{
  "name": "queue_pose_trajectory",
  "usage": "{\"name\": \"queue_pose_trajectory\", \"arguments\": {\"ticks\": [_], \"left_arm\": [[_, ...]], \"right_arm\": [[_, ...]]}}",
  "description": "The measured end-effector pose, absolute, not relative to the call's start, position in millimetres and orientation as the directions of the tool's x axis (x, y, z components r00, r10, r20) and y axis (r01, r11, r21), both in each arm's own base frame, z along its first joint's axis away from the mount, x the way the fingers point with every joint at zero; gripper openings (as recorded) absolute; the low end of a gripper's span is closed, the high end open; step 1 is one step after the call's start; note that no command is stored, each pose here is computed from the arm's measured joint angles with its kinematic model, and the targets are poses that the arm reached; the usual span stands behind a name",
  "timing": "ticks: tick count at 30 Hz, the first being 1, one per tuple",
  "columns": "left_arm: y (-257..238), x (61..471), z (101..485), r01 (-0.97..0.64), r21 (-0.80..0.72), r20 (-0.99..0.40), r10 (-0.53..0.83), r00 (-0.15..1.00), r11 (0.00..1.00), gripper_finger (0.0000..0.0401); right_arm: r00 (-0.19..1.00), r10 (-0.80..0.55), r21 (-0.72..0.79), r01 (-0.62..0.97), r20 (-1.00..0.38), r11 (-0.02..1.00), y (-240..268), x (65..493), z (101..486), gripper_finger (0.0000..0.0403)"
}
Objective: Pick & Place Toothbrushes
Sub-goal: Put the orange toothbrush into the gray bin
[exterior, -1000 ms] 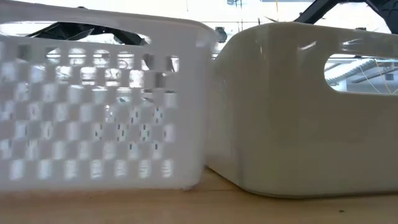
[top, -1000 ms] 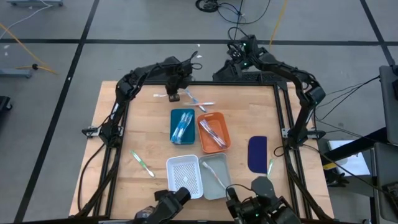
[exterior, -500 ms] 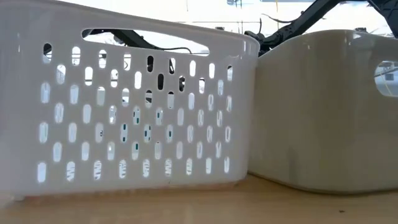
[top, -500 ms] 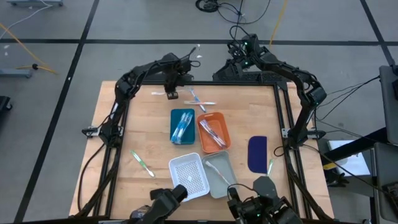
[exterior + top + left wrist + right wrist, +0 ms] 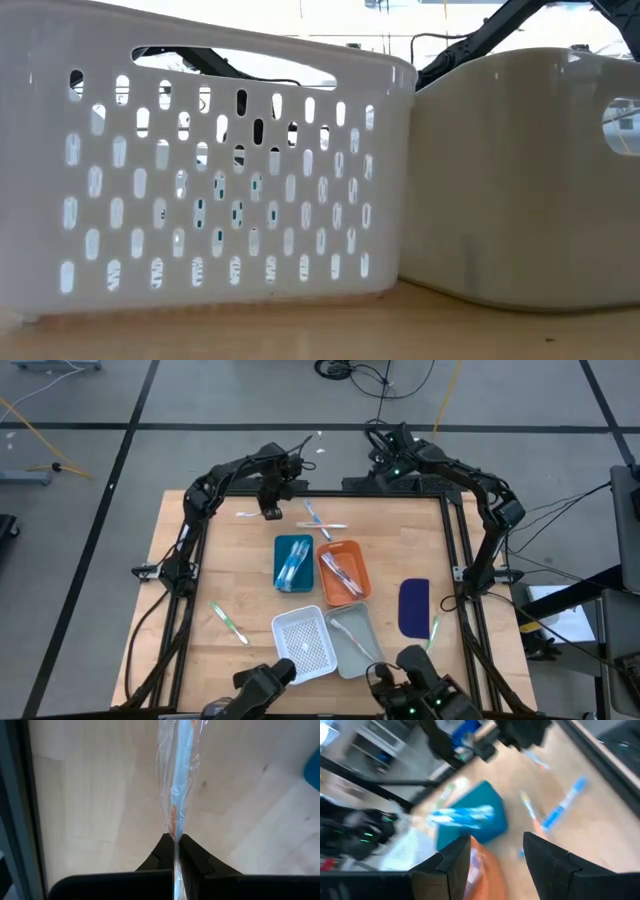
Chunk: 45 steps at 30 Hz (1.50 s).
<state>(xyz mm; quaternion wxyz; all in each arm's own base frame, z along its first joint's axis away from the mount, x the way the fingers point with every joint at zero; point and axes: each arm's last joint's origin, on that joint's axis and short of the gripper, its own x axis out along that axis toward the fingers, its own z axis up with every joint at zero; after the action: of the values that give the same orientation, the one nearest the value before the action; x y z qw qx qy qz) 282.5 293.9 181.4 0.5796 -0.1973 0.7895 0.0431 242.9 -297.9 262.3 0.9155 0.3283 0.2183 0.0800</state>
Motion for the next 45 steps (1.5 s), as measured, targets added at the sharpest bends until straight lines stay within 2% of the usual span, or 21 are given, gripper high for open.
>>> {"name": "queue_pose_trajectory", "arguments": {"ticks": [5,11,17,22,25,32,39,45], "left_arm": [[288.3,288.8,181.2,-0.306,-0.166,-0.934,-0.249,-0.256,0.937,0.0000],[282.4,294.6,181.2,-0.260,-0.170,-0.934,-0.240,-0.265,0.950,0.0000],[272.6,305.3,180.8,-0.155,-0.126,-0.936,-0.169,-0.309,0.980,0.0000],[269.7,308.7,182.4,-0.139,-0.072,-0.931,-0.116,-0.346,0.988,0.0000],[270.3,311.8,189.4,-0.155,-0.086,-0.942,-0.131,-0.310,0.984,0.0000],[258.2,326.5,196.1,-0.077,-0.119,-0.955,-0.135,-0.263,0.990,0.0000],[254.8,334.7,174.2,-0.063,-0.136,-0.937,-0.149,-0.317,0.989,0.0000],[257.2,337.5,173.0,-0.042,-0.136,-0.949,-0.142,-0.280,0.990,0.0000]], "right_arm": [[0.856,0.247,0.589,0.082,-0.455,0.804,-296.3,244.6,248.9,0.0173],[0.851,0.261,0.577,0.059,-0.456,0.815,-291.2,251.0,249.9,0.0173],[0.841,0.275,0.570,0.048,-0.466,0.820,-288.7,250.4,248.3,0.0173],[0.837,0.282,0.579,0.050,-0.469,0.814,-287.6,250.0,247.7,0.0173],[0.831,0.290,0.580,0.048,-0.475,0.813,-286.7,248.4,246.7,0.0173],[0.827,0.293,0.582,0.050,-0.479,0.811,-286.0,247.3,246.7,0.0173],[0.827,0.298,0.579,0.041,-0.478,0.815,-284.9,246.4,248.0,0.0173],[0.823,0.302,0.574,0.035,-0.481,0.818,-284.2,245.9,247.5,0.0173]]}}
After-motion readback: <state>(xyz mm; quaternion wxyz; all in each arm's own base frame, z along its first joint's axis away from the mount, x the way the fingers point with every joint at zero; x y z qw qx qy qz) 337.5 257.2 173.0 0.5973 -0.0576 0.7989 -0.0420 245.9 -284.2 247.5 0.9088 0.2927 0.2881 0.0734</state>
